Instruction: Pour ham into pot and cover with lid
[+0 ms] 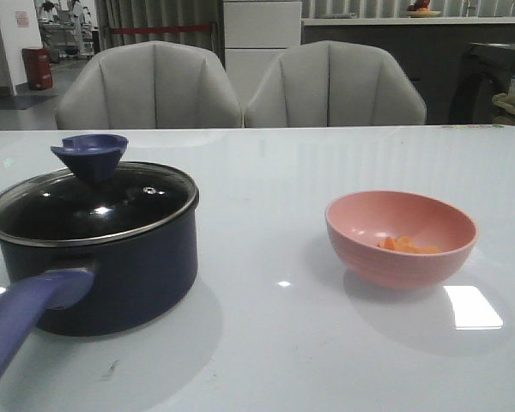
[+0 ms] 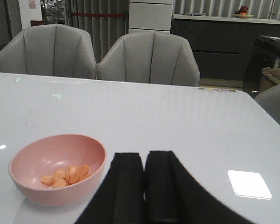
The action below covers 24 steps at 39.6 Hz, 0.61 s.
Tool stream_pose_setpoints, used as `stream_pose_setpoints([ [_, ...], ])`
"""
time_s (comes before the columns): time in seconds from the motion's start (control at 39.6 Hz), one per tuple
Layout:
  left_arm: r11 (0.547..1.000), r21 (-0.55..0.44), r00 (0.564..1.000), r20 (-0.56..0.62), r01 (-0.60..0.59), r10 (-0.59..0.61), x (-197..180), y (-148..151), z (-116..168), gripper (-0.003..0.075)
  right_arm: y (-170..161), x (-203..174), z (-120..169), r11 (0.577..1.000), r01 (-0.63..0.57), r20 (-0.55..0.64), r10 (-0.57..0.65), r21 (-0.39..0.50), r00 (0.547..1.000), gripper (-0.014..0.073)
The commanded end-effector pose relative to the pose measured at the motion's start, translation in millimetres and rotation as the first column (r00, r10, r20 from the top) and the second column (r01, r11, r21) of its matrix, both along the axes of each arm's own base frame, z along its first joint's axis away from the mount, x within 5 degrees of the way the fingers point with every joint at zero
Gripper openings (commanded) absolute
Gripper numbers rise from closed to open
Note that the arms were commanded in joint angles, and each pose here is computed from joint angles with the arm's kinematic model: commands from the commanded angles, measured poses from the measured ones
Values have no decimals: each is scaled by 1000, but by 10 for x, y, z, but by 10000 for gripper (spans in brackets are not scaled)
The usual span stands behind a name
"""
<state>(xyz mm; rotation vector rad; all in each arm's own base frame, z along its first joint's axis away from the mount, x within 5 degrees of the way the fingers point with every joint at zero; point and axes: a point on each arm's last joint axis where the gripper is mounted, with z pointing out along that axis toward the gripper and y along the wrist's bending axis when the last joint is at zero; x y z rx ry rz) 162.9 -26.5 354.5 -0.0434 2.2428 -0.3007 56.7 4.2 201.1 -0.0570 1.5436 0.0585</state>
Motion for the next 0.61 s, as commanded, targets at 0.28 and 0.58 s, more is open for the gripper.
stream_pose_setpoints([
  [0.28, 972, -12, 968, -94, 233, -233, 705, -639, 57, 594, -5, -16, 49, 1000, 7, 93, -7, 1, 996, 147],
  [0.58, 947, -13, 917, -247, 321, -314, 1152, -1101, -186, 594, -5, -16, 49, 1000, 7, 93, -7, 1, 996, 147],
])
